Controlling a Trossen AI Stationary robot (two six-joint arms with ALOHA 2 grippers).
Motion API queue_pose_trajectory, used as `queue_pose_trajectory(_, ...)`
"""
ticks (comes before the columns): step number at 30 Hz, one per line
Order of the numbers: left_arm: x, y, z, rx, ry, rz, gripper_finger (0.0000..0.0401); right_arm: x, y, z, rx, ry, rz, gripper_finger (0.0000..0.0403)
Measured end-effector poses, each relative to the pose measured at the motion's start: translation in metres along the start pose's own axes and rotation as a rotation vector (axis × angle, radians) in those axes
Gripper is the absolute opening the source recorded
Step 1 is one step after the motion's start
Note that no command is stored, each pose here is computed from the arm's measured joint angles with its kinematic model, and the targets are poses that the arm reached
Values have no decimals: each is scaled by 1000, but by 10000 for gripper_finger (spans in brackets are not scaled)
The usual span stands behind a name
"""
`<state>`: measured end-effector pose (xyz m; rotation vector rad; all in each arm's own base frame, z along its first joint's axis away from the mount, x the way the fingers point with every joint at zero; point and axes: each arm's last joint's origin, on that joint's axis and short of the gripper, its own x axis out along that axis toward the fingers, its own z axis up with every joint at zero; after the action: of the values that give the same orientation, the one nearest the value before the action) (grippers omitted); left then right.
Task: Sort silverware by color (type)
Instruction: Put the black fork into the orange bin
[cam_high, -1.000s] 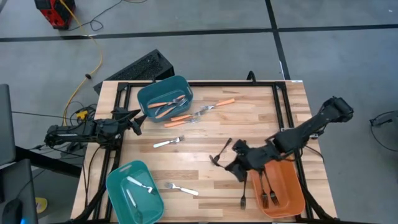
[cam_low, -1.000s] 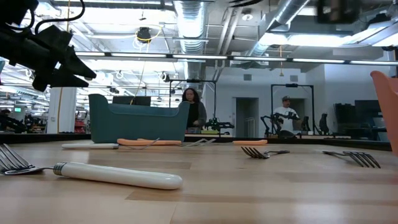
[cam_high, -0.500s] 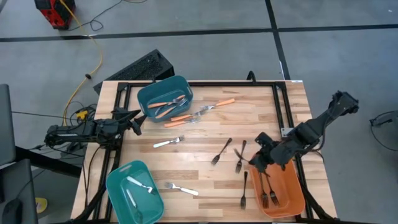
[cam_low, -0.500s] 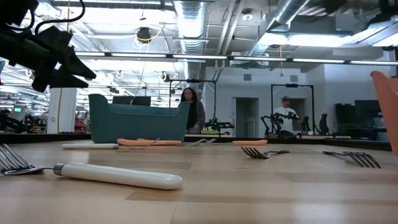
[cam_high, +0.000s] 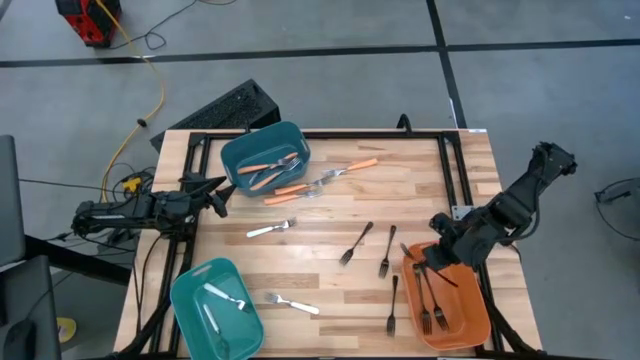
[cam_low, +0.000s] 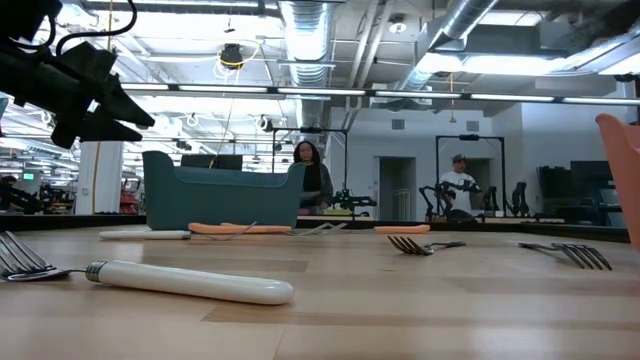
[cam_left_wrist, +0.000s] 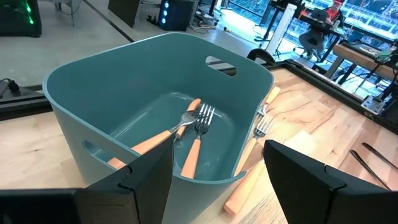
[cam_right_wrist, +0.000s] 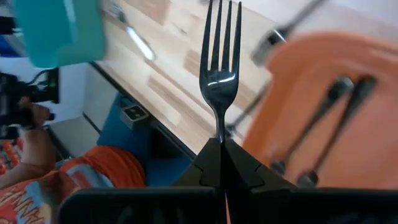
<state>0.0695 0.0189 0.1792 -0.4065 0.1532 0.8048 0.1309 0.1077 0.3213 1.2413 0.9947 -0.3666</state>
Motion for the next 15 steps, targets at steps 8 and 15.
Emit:
queue_pose_trajectory(8, 0, 0, 0, 0, 0, 0, 235, 0, -9, -7, 102, 54, -107, 27)
queue_pose_trajectory(15, 0, 0, 0, 6, 0, 0, 235, 7, -13, -14, 107, 65, -201, 27)
